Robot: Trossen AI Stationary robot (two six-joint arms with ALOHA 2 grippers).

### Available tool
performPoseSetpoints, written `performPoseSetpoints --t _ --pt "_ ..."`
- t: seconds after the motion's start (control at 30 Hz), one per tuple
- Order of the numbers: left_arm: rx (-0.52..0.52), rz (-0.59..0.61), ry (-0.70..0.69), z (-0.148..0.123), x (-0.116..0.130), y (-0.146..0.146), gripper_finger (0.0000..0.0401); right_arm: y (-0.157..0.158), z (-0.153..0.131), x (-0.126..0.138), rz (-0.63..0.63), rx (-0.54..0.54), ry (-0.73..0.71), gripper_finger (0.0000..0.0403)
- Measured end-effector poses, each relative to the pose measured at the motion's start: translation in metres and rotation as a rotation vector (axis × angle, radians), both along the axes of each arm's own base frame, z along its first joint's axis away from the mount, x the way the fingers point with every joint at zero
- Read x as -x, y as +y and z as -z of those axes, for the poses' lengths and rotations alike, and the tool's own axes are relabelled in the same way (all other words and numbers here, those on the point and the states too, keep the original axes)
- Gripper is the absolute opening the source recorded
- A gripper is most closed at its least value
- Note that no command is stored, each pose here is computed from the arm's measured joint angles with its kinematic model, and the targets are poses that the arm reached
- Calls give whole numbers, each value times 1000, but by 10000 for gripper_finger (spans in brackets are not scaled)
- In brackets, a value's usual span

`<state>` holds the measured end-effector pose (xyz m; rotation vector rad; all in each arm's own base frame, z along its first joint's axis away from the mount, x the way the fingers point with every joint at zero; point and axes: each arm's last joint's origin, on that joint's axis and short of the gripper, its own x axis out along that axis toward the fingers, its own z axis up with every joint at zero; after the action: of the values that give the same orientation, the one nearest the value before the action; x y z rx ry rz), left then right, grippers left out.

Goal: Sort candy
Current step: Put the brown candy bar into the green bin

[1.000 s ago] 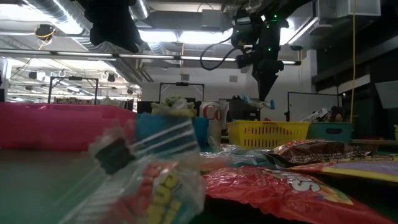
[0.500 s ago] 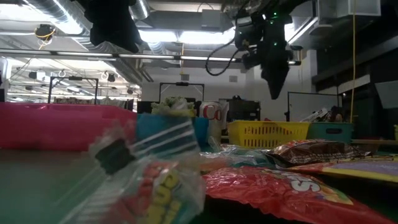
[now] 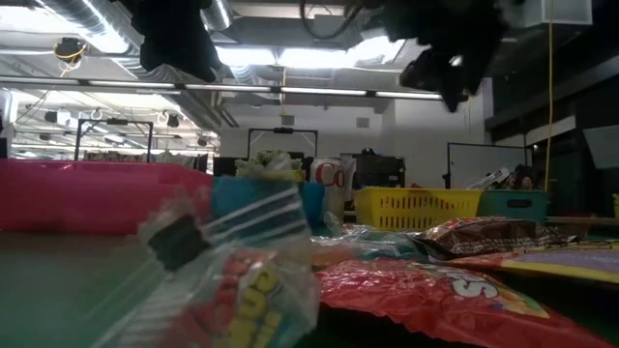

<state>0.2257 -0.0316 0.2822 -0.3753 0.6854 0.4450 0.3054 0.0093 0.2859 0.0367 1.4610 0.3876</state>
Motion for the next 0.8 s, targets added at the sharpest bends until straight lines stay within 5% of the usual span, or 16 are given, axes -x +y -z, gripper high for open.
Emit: performPoseSetpoints --t 0.13,0.37,0.53,0.8 --pt "0 18 0 0 1 -4 131 33 5 13 -64 -5 -6 154" --pt "-11 34 -2 0 2 -10 131 79 21 22 67 -85 -140 154" --pt "-14 31 -3 0 2 -9 131 114 39 20 -26 -124 -251 154" --pt "-20 35 -1 0 2 -9 131 146 63 16 -58 77 -365 154"
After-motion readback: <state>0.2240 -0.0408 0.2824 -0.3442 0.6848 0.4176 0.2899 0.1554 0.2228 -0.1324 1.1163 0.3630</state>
